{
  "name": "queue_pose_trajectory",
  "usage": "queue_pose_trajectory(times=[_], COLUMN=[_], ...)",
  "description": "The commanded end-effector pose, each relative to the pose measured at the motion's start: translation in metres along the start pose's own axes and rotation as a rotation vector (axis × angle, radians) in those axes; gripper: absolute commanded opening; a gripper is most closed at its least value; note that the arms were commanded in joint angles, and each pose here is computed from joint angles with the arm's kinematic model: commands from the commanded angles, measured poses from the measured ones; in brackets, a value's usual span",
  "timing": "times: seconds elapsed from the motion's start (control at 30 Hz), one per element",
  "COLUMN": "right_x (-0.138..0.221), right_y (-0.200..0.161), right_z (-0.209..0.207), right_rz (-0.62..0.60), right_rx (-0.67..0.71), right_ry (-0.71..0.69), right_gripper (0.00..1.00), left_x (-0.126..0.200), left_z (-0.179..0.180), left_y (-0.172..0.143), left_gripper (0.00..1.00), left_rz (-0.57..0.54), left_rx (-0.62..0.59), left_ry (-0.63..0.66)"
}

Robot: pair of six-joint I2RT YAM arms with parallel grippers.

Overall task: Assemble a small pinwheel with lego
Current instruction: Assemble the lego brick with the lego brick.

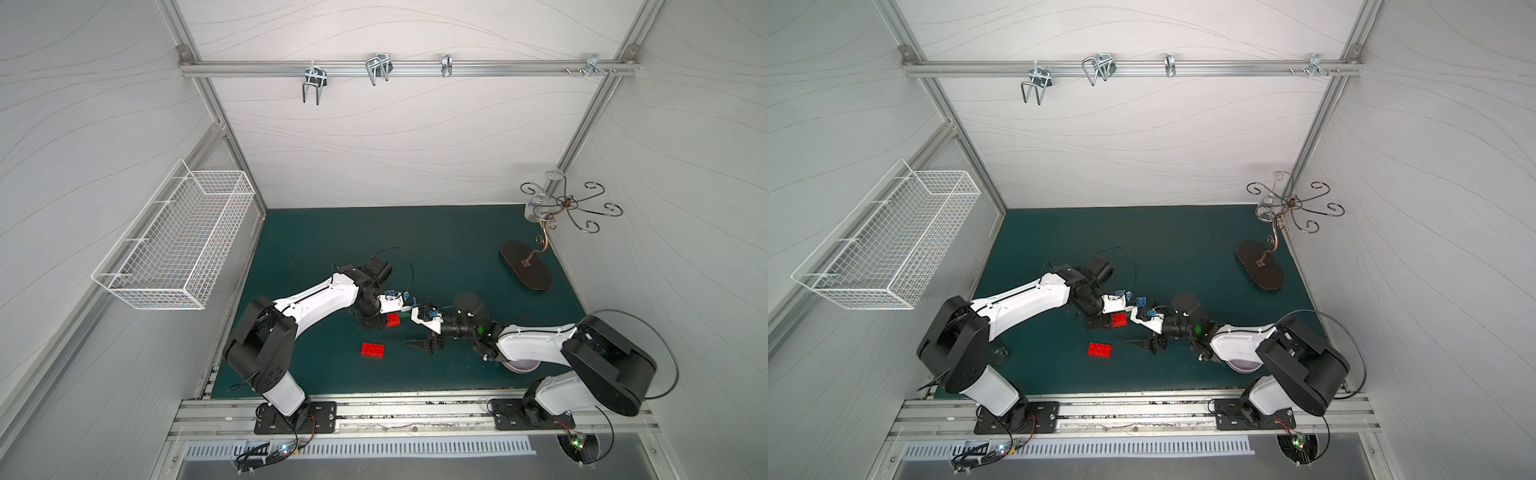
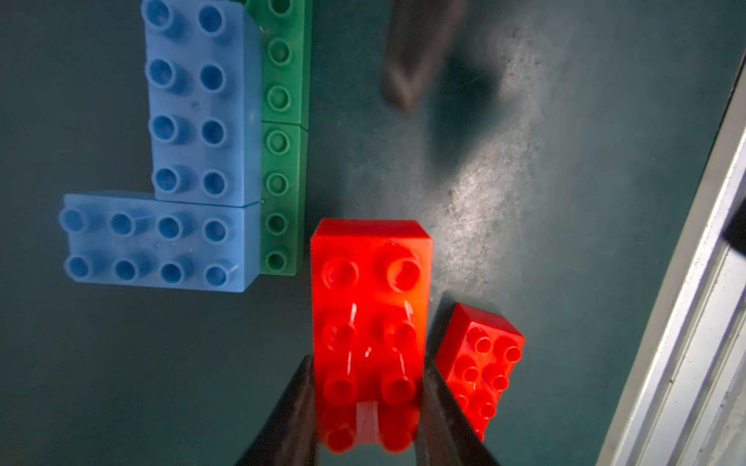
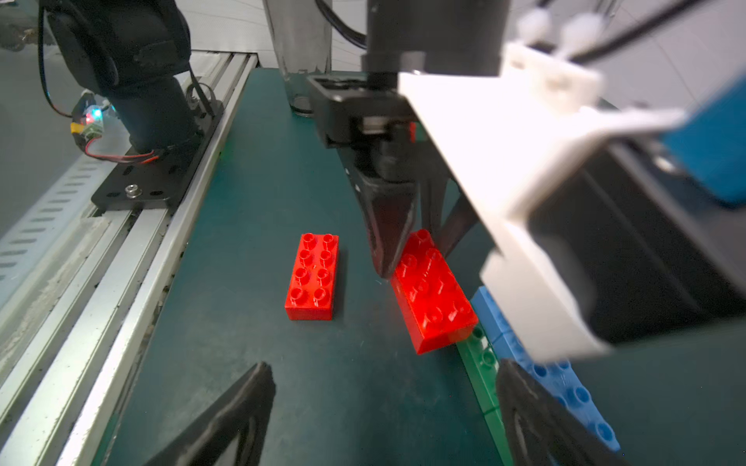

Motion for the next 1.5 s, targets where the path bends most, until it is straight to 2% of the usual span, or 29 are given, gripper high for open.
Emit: queue_pose_trajectory(times=[0.0,0.13,0.3,0.53,0.93,1.47], right_x=[-0.008,-0.013,-0.022,-0.029,-0.040,-0.038], right_y=[0.003,0.003,-0.003,-0.016,-0.022,-0.040], right_z=[0.007,0.008,0.004,-0.001,-0.004,-0.010], right_rz=[0.002,0.008,0.030,0.087,0.111,0.189], right_rx=[0.039,0.031,0.008,0.016,-0.004,0.017], right_ry=[0.076,0.104,0.116,0.075,0.058,-0.010], right_gripper=[0.87,0.86,0.86,0.86,0.86,0.85], left_x=[0.009,0.008,0.000,0.002,-0.008,-0.014], left_z=[0.005,0.008,0.009,0.011,0.014,0.015], left_y=[0.012,0.015,0.012,0.013,0.018,0.019], left_gripper=[0.12,0.12,0.12,0.12,0.12,0.13], left_rz=[-0.004,-0.027,0.005,0.004,-0.003,-0.021], left_rx=[0.060,0.071,0.067,0.059,0.026,-0.005], left_ry=[-0.005,0.010,-0.008,0.020,0.013,0.015])
Point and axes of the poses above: each gripper's point midway between its finger pads, its own x axis back along the fingers, its own z axis along the line the jaws close on, y = z × x, the point moved 3 cm from there along x, back along the fingers, and after that the axes turned 4 degrees about -x, right-handed, at the moved point
